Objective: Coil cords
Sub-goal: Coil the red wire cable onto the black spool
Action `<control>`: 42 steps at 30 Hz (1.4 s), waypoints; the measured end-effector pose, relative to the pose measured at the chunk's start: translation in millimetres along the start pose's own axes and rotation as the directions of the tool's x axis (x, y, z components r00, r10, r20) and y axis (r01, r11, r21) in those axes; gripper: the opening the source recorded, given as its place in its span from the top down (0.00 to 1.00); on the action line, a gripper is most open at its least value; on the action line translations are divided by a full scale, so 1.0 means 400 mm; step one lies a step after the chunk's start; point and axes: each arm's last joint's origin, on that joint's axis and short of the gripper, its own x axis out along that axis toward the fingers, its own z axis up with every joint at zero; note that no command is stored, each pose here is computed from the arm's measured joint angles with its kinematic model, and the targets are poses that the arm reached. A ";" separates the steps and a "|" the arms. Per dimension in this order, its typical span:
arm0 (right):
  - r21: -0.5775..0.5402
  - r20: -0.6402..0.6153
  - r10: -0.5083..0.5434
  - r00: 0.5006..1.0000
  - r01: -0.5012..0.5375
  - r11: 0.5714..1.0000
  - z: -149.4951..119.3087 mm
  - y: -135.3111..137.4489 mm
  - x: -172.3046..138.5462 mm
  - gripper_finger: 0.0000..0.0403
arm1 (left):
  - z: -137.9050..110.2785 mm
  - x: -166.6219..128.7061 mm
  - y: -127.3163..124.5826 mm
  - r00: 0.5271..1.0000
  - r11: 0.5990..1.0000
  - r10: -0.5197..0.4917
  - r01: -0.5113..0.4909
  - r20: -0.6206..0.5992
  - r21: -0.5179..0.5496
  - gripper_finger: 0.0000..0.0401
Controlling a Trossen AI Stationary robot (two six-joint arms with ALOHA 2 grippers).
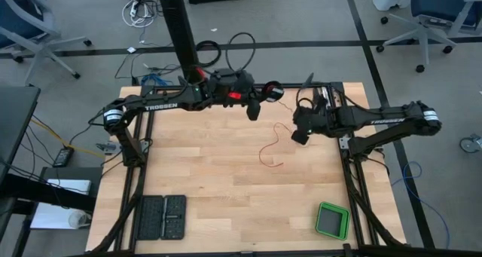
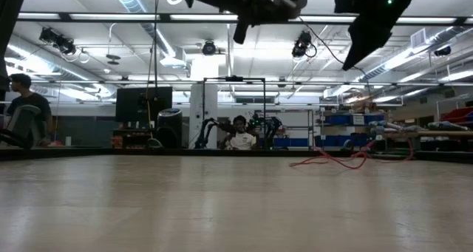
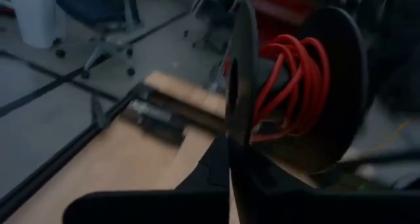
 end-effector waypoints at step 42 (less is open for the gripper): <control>0.023 0.545 0.028 0.838 -0.049 0.999 0.183 -0.002 0.002 1.00 | -0.138 0.060 0.018 0.888 0.903 0.408 -0.358 -0.213 0.237 0.99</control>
